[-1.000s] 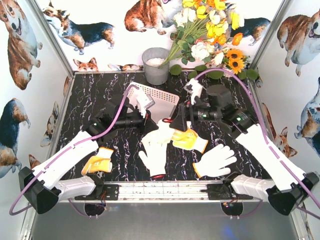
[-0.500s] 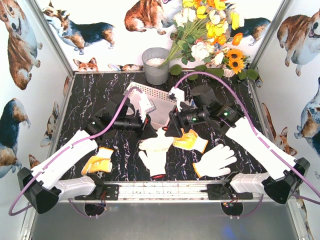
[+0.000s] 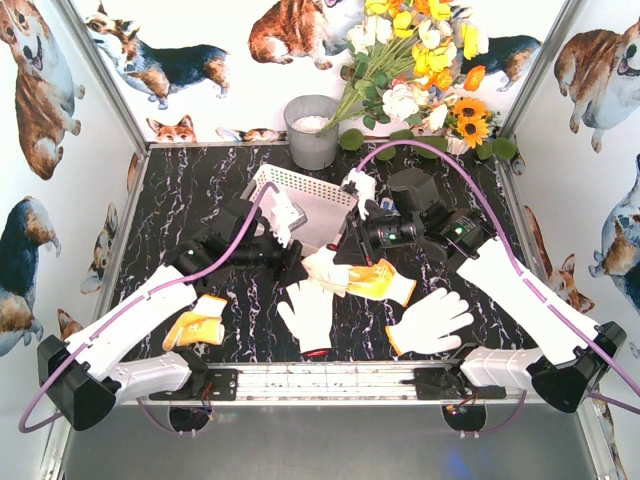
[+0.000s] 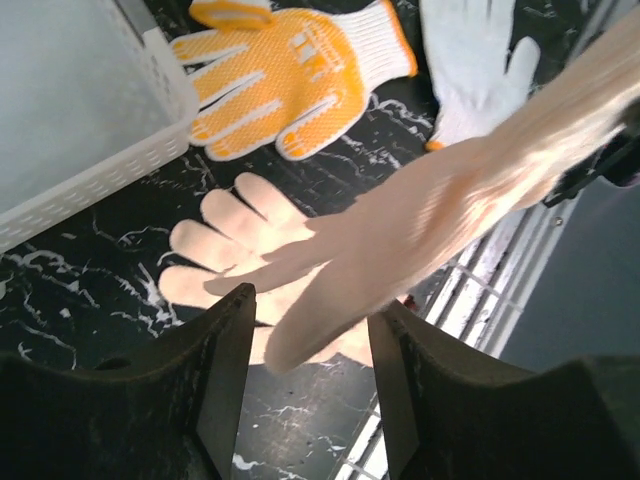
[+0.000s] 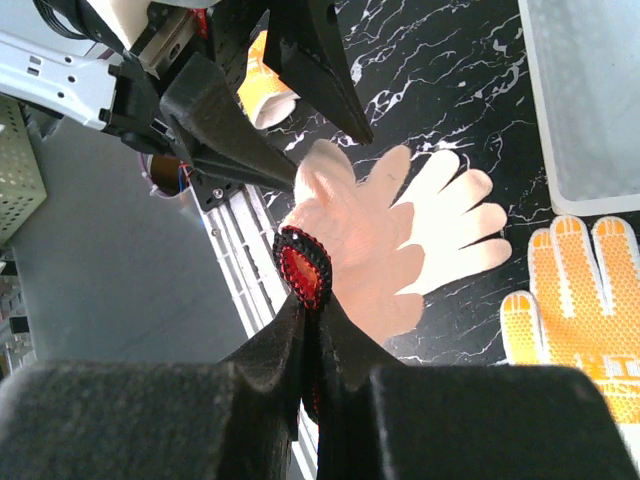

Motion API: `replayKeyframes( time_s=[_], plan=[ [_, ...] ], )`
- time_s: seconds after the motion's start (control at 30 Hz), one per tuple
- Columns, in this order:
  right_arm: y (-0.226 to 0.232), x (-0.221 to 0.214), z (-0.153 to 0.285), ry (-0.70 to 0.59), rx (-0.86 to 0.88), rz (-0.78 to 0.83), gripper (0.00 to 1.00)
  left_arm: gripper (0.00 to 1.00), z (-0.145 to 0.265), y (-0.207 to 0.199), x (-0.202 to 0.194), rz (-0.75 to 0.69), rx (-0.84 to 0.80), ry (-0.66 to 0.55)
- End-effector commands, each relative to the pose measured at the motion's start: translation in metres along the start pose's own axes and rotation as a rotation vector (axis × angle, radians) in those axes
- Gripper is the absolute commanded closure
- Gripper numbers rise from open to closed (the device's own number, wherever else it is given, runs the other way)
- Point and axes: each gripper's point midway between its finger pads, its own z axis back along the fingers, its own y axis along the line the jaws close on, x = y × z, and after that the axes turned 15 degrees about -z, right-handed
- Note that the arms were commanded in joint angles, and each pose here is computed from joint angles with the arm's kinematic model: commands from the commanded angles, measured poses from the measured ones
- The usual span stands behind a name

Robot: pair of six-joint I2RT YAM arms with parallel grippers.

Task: Put the gloves into the storage basket
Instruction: Pair the glove with the glove.

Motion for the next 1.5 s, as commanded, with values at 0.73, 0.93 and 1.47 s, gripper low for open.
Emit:
replayKeyframes(
  time_s=[0.73,0.93,1.47],
  plan=[
    [-0.049,0.055,-0.035,-0.182,-0.265,0.166,1.00,1.00,0.004,0.075,-0.049,0.224,0.466,0.011],
    [-0.064,0.058,-0.043,-0.155,-0.315,0.238,1.00,1.00,-0.009,0.088,-0.045,0.224,0.498,-0.037],
    [-0.079,0.041,-0.068,-0.107,-0.284,0.286,1.00,1.00,-0.044,0.098,-0.090,0.238,0.483,0.074]
  ],
)
